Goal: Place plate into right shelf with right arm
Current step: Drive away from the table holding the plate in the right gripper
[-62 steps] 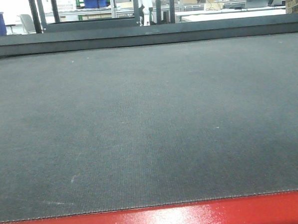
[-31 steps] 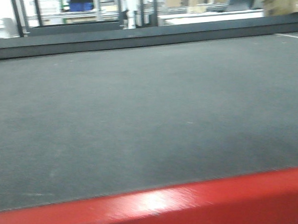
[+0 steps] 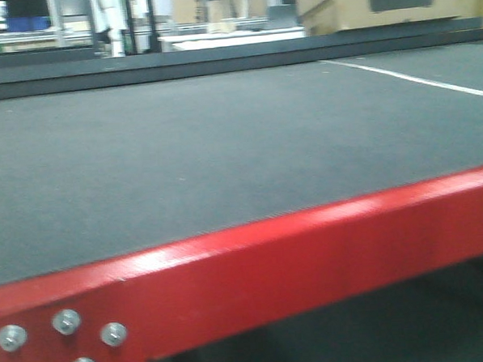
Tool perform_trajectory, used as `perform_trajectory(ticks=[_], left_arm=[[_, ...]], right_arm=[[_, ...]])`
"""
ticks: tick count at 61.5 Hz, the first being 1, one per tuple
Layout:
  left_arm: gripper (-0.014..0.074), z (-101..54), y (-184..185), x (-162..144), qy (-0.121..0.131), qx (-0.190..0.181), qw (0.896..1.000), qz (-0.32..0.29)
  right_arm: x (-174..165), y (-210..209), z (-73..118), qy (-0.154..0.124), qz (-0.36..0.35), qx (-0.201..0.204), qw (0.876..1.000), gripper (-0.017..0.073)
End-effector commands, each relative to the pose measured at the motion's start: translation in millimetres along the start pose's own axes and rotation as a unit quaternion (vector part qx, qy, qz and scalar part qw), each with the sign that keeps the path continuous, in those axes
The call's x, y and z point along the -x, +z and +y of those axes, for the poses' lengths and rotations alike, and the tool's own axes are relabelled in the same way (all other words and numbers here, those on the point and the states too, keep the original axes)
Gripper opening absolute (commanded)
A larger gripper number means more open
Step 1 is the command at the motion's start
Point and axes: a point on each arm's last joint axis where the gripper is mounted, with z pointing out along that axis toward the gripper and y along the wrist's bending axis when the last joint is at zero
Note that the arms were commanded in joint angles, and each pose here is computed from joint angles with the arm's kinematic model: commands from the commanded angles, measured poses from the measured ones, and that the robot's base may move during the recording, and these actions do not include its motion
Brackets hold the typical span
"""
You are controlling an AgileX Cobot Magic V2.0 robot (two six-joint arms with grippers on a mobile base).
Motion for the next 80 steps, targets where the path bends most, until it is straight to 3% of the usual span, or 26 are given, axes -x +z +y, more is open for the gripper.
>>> perform_trajectory(ticks=[1, 80], left_arm=[[-0.0047, -0.8, 0.0, 4.5, -0.004, -0.007, 0.999, -0.039], [-0.0047, -0.8, 0.0, 4.5, -0.004, -0.007, 0.999, -0.039]], right_arm=[[15.9, 0.1, -0.2, 0.0, -0.052, -0.007, 0.999, 0.0071], [15.9, 0.1, -0.2, 0.0, -0.052, -0.007, 0.999, 0.0071]])
